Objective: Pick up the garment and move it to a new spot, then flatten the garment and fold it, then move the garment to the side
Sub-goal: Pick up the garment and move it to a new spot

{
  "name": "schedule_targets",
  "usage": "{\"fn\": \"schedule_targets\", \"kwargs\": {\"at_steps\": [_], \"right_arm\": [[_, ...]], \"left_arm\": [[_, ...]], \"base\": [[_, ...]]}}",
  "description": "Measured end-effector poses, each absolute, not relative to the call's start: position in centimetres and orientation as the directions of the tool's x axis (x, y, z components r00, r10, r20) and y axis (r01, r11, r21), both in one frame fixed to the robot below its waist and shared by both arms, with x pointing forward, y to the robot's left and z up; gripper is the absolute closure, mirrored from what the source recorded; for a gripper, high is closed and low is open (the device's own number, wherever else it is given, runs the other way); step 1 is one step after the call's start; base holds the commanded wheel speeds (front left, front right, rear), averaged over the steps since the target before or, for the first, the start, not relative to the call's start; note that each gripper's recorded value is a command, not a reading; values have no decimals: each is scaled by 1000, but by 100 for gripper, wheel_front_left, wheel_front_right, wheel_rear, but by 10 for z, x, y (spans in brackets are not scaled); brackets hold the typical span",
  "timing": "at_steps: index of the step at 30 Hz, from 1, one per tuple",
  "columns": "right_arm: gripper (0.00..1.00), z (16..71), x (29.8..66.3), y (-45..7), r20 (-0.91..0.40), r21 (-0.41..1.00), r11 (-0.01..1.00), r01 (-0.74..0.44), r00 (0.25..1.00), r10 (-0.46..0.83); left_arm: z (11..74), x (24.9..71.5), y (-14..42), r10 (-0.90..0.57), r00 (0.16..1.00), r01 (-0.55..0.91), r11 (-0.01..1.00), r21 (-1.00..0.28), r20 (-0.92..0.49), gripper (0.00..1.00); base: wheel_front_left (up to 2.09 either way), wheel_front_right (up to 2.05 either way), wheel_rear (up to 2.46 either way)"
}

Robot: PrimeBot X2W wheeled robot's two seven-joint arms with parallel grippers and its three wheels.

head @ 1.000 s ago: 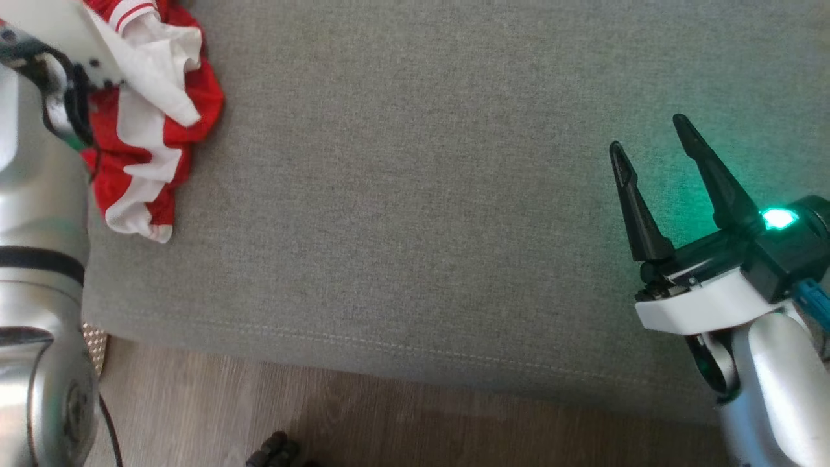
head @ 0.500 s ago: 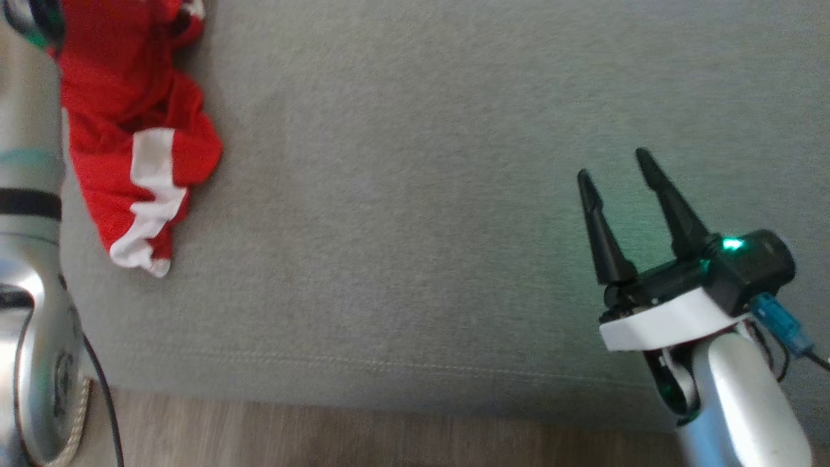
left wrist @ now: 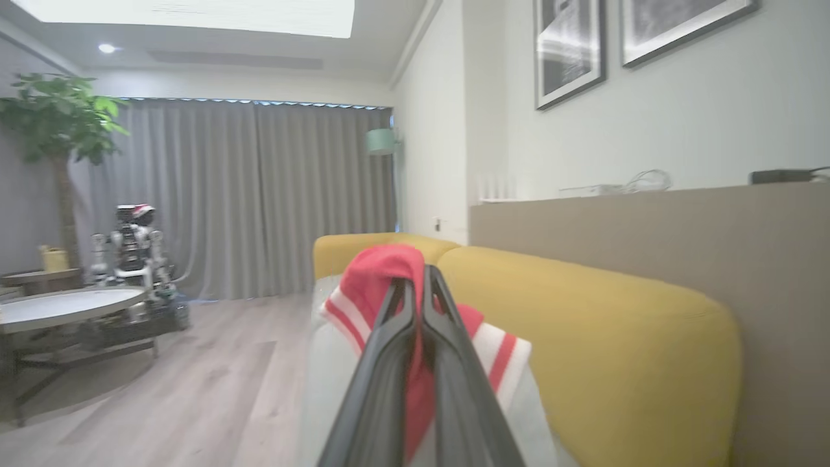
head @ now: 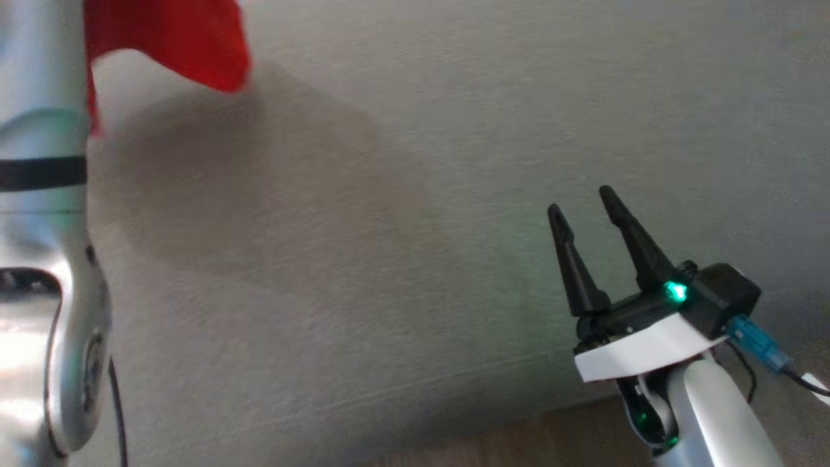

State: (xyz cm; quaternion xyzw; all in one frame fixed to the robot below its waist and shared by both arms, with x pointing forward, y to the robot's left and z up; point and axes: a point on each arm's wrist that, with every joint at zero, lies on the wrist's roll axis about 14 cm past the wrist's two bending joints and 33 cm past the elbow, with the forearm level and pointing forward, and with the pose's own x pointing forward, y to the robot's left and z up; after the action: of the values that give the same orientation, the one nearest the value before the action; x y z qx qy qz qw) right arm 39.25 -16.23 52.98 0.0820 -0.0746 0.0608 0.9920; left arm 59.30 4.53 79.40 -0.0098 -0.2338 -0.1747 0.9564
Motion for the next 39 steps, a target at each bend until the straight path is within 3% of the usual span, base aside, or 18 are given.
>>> {"fn": "schedule_targets", "kwargs": {"at_steps": [10,15,18,24,30,31,32,39], "right_arm": [[0,547,342,-227,188,163,984,73,977,-103],[0,551,322,-248,196,161,976,148,964,-178],[0,545,319,-248,179,162,975,153,967,-181],[0,527,335,-233,123,152,982,109,984,-128],[0,505,354,-195,62,147,989,-4,998,-6],[0,502,356,-190,54,144,989,-20,998,12],[0,499,357,-184,46,142,989,-37,998,31],[0,492,348,-160,29,140,984,-106,994,103]], "left_arm": [[841,546,-104,-547,647,657,753,-24,531,100],[812,525,-165,-681,579,756,654,16,449,100],[765,517,-185,-743,566,789,614,25,358,100],[614,499,-182,-812,578,814,581,18,84,100],[508,478,-139,-759,643,763,646,11,-103,100],[497,477,-129,-742,661,746,666,-10,-114,18],[488,475,-120,-722,680,726,688,-23,-127,0],[489,452,-78,-609,789,608,793,-42,-80,0]], "base": [[0,0,0],[0,0,0],[0,0,0],[0,0,0],[0,0,0],[0,0,0],[0,0,0],[0,0,0]]}}
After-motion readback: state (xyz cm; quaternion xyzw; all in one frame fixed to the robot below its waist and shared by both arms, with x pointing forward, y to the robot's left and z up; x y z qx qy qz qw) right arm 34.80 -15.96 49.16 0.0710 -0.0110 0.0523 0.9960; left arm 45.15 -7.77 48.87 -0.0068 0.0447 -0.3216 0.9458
